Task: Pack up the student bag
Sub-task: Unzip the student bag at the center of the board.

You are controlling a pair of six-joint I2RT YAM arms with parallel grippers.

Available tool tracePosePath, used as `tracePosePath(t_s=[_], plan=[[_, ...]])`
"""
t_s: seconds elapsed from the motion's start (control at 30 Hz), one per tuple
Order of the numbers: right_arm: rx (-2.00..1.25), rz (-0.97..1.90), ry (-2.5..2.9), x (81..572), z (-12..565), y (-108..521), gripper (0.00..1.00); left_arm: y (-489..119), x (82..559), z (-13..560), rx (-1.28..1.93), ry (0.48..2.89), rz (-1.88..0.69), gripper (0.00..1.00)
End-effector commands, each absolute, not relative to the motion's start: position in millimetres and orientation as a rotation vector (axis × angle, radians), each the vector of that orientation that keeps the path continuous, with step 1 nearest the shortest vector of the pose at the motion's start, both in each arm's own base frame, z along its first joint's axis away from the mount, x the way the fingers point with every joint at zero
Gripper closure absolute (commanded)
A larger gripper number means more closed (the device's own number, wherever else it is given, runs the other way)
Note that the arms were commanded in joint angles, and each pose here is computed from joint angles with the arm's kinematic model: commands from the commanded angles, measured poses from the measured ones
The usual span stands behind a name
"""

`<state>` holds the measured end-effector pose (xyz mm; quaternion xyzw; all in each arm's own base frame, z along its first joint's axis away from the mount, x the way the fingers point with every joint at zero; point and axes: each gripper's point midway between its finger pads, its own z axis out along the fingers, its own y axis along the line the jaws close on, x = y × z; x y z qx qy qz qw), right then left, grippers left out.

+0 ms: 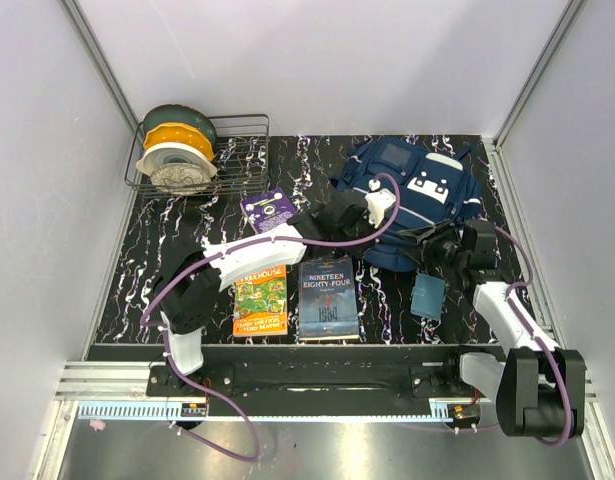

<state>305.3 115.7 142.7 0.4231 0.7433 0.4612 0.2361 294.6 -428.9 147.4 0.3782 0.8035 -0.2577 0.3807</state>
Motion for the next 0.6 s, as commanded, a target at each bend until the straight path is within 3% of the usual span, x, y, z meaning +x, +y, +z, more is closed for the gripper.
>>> tracePosePath(t_s=[0.0,0.2,0.3,0.4,0.57], plan=[[1.211,1.179,1.901,319,157,99,0.49,-453,298,194,0.969,1.879,-0.747,1.0],[1.209,1.18,1.962,336,144,103,0.57,-452,291,195,0.995,1.846,-0.758,1.0],[1.196,1.213,1.945,341,146,105,0.82,-451,290,197,0.996,1.835,-0.762,1.0],[1.162,1.208,1.926,344,153,104,0.99,-447,291,193,1.0,1.845,-0.738,1.0],[1.05,1.063,1.905,348,180,85,1.0,-430,303,180,0.952,1.895,-0.618,1.0]])
